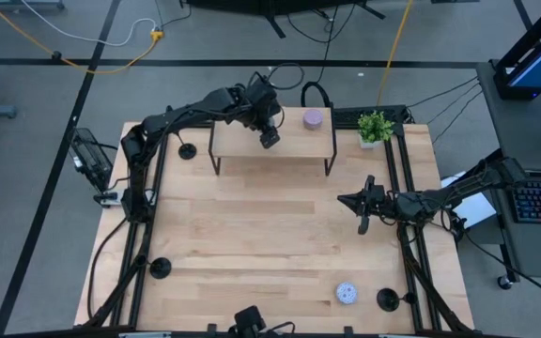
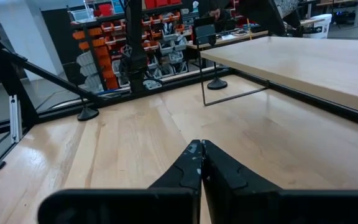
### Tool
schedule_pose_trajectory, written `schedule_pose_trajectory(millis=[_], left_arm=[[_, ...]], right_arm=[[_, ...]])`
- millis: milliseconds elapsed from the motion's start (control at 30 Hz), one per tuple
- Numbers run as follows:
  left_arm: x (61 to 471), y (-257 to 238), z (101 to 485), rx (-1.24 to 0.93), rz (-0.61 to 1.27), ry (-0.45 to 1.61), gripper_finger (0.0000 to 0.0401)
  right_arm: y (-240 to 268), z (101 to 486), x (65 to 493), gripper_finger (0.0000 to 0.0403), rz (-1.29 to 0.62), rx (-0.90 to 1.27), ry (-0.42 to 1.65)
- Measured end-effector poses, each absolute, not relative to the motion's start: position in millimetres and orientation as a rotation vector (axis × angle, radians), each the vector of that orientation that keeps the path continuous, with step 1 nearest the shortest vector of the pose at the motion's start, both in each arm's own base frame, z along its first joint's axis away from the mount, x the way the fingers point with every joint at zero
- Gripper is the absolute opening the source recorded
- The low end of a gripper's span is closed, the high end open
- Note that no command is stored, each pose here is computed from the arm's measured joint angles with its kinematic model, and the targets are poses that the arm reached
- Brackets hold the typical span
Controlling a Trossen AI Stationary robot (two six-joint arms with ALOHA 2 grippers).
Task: Pick & Place candle stick holders
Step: Put the green scented candle on the shelf
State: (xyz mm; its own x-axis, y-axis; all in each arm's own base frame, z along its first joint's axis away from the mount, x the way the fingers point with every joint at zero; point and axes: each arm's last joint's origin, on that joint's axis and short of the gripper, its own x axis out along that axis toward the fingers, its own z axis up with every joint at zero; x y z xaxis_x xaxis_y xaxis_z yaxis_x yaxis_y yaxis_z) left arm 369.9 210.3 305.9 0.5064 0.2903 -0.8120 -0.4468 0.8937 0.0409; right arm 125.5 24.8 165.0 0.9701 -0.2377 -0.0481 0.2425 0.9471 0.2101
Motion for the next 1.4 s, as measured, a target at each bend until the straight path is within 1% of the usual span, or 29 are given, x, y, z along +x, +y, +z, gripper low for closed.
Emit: schedule_pose_trajectory(millis=[467,767,1067,1400], left_arm=[[351,210,296,-0.248,0.442,1.127,0.0283],[340,223,295,-0.304,0.490,1.149,0.0283],[341,227,284,-0.317,0.499,1.203,0.0283],[342,228,282,-0.326,0.487,1.197,0.0283]], right_arm=[[25,165,125,0.0000,-0.244,0.217,0.022],[25,165,125,0.0000,-0.244,0.221,0.021],[25,165,126,0.0000,-0.244,0.224,0.021],[25,165,126,0.0000,-0.241,0.228,0.019]])
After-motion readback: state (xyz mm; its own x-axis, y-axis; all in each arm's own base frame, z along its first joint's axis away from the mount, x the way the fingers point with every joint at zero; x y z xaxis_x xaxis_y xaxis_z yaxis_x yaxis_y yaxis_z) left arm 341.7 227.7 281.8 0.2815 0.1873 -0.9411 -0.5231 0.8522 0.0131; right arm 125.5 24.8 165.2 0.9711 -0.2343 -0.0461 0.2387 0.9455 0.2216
